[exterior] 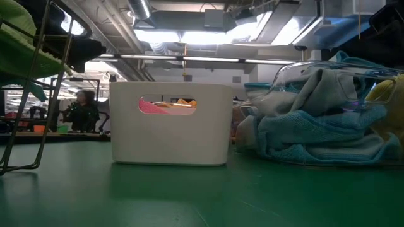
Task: Sort microfiber towel by color & place in baskets
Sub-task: Return to Home Position
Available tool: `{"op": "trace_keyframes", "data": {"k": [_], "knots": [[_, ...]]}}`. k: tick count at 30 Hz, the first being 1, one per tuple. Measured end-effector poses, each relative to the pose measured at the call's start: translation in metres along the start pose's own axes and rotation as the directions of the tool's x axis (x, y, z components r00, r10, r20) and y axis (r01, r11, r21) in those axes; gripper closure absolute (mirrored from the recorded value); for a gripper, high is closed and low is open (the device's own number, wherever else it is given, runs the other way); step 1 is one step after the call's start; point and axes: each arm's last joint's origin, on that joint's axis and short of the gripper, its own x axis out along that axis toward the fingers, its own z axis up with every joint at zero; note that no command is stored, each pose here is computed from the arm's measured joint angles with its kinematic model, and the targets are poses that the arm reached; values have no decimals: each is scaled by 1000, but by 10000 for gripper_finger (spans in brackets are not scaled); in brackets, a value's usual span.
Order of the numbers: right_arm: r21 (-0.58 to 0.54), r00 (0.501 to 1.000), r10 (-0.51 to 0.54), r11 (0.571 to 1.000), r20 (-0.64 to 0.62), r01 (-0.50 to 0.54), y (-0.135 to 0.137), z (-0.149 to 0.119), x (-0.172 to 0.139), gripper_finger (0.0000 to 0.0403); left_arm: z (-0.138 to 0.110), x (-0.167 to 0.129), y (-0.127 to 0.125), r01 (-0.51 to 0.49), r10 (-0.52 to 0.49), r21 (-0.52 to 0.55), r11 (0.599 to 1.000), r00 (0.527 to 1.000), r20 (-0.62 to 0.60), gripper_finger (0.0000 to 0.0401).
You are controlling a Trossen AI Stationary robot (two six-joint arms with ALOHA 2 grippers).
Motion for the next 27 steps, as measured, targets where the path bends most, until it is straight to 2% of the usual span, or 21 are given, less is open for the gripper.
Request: {"op": "trace_keyframes", "data": {"k": [6,27], "knots": [[0,1000,0,1000,-1,0,0,0,0,386,-5,0,0,0,0,6,1000,999,-47,296],[0,1000,1,1000,-3,-1,0,0,0,386,-5,0,0,0,0,13,1000,999,-47,296]]}}
